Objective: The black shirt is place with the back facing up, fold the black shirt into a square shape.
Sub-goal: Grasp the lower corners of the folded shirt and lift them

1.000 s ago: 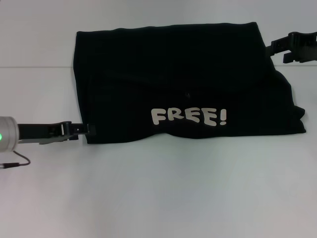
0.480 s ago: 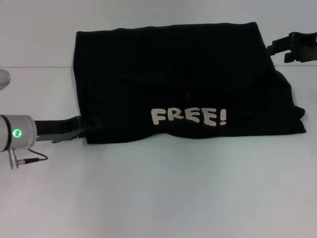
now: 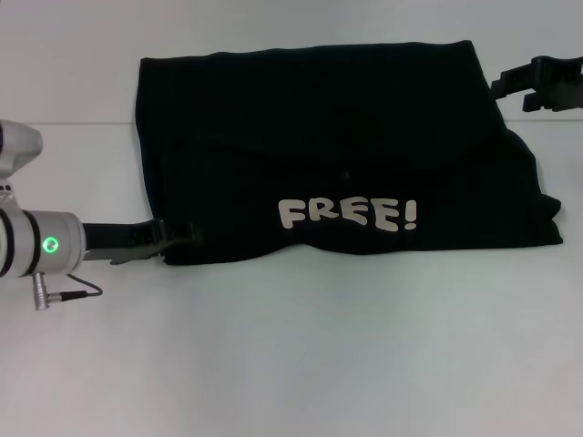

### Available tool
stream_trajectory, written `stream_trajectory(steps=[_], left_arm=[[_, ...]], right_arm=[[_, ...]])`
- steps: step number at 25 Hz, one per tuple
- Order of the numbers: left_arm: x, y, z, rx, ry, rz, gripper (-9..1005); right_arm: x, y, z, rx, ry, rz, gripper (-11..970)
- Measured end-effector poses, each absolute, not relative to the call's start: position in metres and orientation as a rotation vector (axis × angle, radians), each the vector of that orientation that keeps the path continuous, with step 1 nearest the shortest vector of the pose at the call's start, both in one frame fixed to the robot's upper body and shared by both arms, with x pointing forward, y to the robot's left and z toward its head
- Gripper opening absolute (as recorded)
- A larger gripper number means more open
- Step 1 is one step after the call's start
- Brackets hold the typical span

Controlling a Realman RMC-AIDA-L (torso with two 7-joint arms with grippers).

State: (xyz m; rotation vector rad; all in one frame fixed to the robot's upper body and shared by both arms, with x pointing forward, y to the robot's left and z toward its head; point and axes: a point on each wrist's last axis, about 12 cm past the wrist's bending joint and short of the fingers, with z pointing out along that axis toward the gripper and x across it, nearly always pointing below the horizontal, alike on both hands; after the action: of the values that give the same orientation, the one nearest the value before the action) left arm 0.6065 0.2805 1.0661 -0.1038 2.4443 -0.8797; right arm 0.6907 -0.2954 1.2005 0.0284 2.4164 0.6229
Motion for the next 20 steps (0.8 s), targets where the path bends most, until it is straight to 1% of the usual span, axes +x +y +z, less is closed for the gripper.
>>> stream_trajectory(steps=[2, 8, 15, 20], left_arm=[[0.608, 0.278, 1.066, -0.094, 2.447, -0.864, 539], [0.611, 0.277, 1.067, -0.092, 2.448, -0.850, 326], [0.610, 0.279, 1.069, -0.080, 2.451, -0.858, 184], [0.610, 0.280, 1.076, -0.058, 2.453, -0.901, 89]], right_arm=[[0.691, -0.295, 1.201, 0.028, 2.416, 0.623, 628], [0.691, -0.296, 1.201, 0.026, 2.417, 0.624, 628], [0.679, -0.304, 1.202, -0.072, 2.506, 0.633, 628], [0.657, -0.326, 1.195, -0.135, 2.661, 0.606, 628]])
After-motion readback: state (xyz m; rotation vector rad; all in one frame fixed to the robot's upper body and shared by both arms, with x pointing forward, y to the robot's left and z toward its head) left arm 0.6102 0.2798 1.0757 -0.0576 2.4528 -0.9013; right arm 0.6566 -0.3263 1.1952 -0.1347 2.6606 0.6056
